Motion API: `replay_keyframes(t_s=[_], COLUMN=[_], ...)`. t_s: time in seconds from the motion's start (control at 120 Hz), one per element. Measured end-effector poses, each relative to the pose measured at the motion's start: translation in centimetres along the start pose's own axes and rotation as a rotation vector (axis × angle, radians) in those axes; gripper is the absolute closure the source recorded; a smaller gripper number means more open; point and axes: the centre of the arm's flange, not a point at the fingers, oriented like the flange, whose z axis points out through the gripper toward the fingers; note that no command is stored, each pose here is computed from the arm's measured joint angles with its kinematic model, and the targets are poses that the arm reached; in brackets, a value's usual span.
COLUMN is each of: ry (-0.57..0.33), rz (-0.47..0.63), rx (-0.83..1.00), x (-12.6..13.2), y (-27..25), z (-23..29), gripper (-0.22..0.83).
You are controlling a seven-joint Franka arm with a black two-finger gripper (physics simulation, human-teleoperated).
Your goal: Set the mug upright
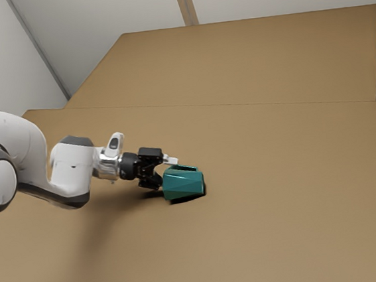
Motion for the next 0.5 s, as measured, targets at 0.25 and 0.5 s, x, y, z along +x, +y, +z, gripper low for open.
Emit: replay_keyframes(t_s=[0.25,0.5], ry=[0.015,0.017], rz=[0.018,0.03], rx=[-0.011,-0.013], x=[0.12,0.1], y=[0.16,0.19], z=[0.19,0.23], gripper=[0.46,0.71])
